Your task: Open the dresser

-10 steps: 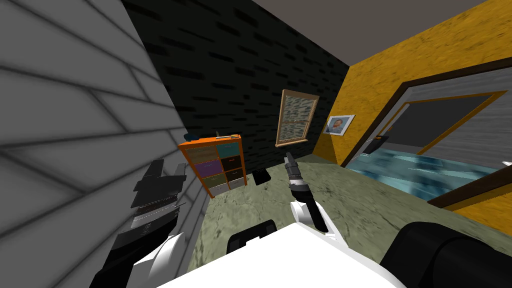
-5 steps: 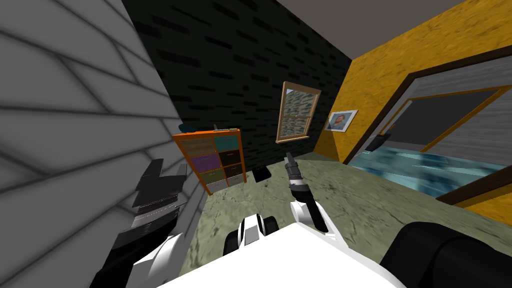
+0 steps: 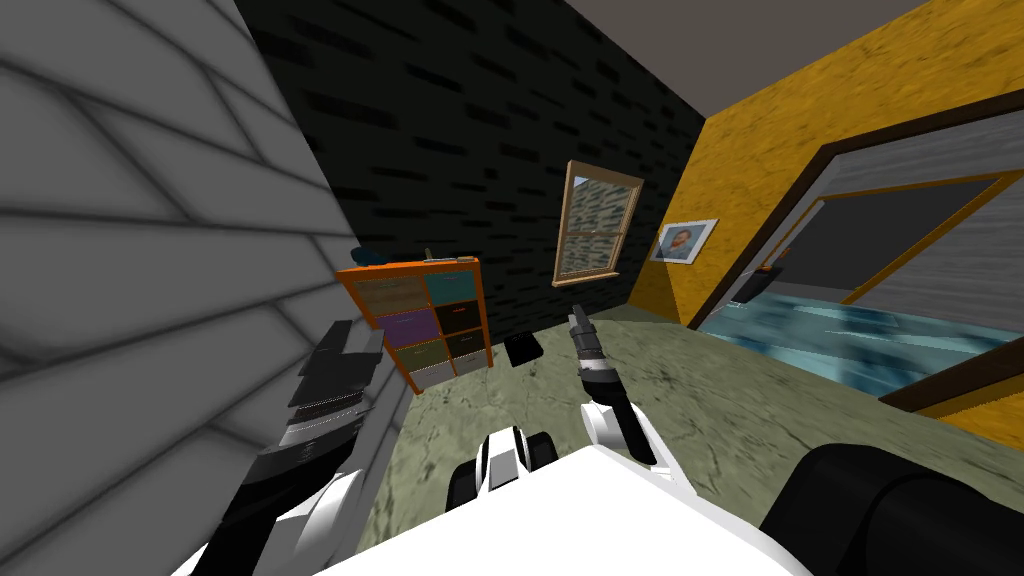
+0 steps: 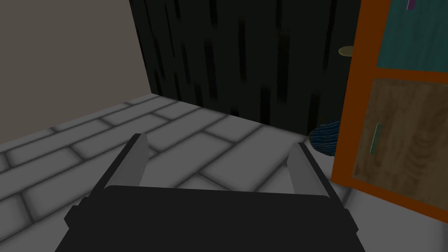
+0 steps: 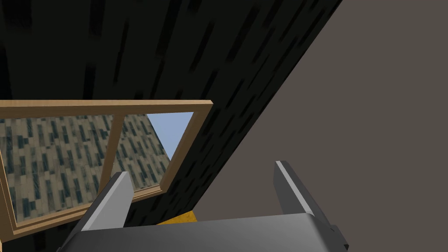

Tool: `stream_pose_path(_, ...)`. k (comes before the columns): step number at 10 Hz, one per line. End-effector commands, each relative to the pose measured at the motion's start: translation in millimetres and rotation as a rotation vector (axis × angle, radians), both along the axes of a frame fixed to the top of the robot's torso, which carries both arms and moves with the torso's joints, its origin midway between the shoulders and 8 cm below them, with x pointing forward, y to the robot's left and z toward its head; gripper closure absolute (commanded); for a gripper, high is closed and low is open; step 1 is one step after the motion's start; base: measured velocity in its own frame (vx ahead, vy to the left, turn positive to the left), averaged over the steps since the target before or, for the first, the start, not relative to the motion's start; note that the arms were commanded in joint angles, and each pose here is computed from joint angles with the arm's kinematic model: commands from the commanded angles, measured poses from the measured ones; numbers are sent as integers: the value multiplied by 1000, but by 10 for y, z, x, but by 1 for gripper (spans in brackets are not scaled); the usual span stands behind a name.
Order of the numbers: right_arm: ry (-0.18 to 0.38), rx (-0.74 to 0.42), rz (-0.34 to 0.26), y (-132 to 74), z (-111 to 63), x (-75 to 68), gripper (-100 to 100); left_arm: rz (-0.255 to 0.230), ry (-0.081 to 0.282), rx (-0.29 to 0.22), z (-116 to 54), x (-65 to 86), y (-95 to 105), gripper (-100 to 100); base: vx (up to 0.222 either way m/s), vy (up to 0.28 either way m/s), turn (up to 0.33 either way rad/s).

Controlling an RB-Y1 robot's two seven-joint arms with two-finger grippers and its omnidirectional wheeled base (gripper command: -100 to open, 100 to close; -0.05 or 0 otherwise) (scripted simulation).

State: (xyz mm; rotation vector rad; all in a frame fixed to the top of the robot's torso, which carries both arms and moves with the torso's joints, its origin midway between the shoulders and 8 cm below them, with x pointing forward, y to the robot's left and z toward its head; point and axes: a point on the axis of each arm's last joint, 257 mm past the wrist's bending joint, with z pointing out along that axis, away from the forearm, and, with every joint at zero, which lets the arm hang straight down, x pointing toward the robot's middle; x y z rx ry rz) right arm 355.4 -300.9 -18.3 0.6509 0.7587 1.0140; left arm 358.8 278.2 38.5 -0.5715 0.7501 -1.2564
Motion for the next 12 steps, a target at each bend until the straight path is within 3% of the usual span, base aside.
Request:
stream_pose_path(1,0,0,0,0,0,0,0,-12,39,31,-215,121,-9,-100,108,-1,-8)
stream_pose_path(12,0,0,0,0,0,0,0,2,194,41,-1179,526,220,-100,121,-6,-11)
